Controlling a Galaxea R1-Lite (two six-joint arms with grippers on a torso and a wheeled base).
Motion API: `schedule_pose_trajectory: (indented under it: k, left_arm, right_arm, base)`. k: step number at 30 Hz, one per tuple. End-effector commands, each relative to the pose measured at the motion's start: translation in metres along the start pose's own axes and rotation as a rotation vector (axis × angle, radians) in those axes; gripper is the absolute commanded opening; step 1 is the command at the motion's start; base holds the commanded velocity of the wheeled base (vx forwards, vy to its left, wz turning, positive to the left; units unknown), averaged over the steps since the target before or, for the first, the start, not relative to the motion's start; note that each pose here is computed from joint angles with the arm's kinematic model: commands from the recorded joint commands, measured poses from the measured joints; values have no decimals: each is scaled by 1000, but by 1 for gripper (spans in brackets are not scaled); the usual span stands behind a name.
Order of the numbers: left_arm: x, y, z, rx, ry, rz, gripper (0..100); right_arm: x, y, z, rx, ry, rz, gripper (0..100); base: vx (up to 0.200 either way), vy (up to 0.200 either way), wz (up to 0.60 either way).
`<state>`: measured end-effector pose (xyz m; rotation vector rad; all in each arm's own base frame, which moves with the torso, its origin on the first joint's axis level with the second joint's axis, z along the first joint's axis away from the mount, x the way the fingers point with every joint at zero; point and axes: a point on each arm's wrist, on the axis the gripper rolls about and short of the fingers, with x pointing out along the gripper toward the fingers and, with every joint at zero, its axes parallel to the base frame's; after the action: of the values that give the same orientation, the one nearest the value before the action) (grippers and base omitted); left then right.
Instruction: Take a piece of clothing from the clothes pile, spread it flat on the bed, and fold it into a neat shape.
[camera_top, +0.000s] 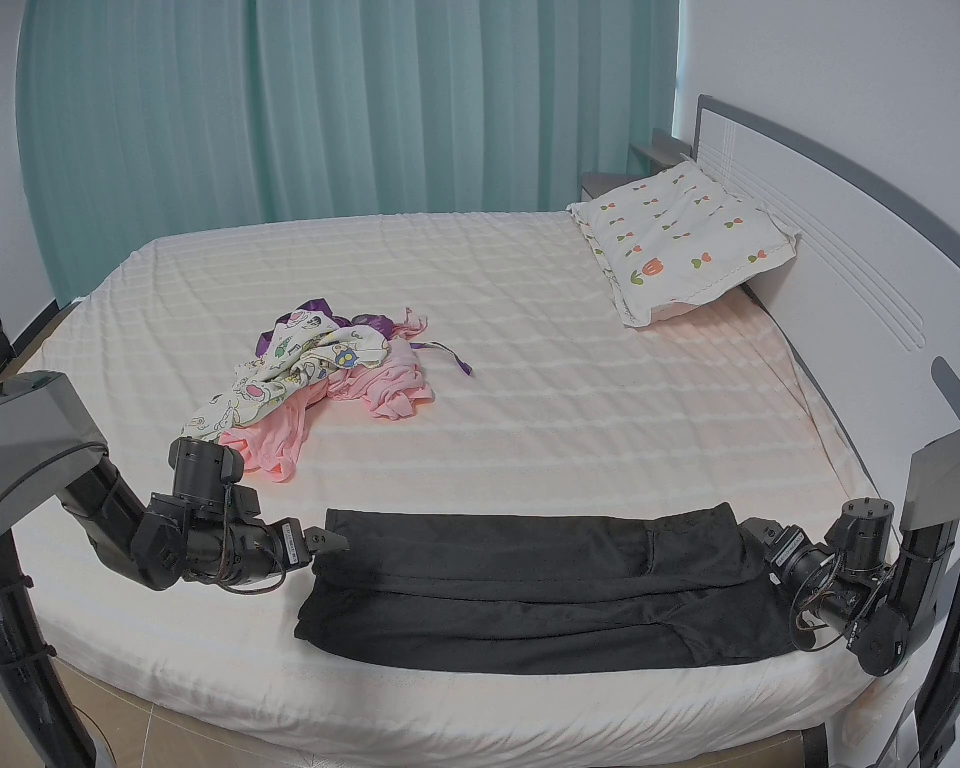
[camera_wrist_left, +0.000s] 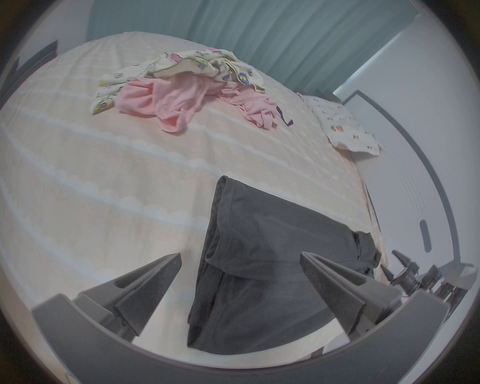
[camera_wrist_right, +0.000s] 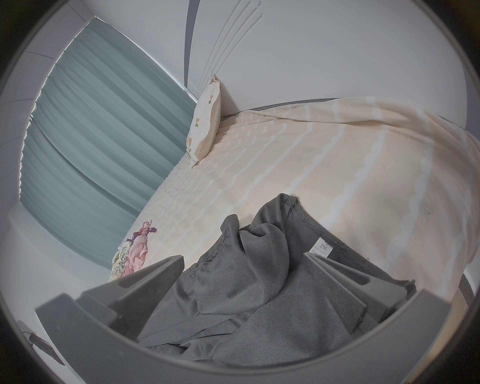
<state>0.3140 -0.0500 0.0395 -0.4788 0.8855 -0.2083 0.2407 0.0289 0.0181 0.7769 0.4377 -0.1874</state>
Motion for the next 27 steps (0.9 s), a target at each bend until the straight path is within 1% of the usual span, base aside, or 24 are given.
schedule_pose_trajectory:
  k: [1, 8, 22, 27]
  left_arm:
    - [34, 10, 3, 27, 47, 10, 100]
    - [52, 11, 4, 33, 62, 10, 100]
    - [62, 2, 4, 58, 67, -15, 100]
    - [63, 3, 2, 58, 72, -12, 100]
  right_arm:
    - [0, 0, 1, 5, 0, 11, 100]
    - [0, 0, 1, 6, 1, 10, 100]
    - [0, 0, 1, 6, 3, 12, 100]
    - [1, 0, 0, 6, 4, 11, 100]
  base:
    - [0, 0, 0]
    - [0, 0, 0]
    - [0, 0, 0]
    - [0, 0, 0]
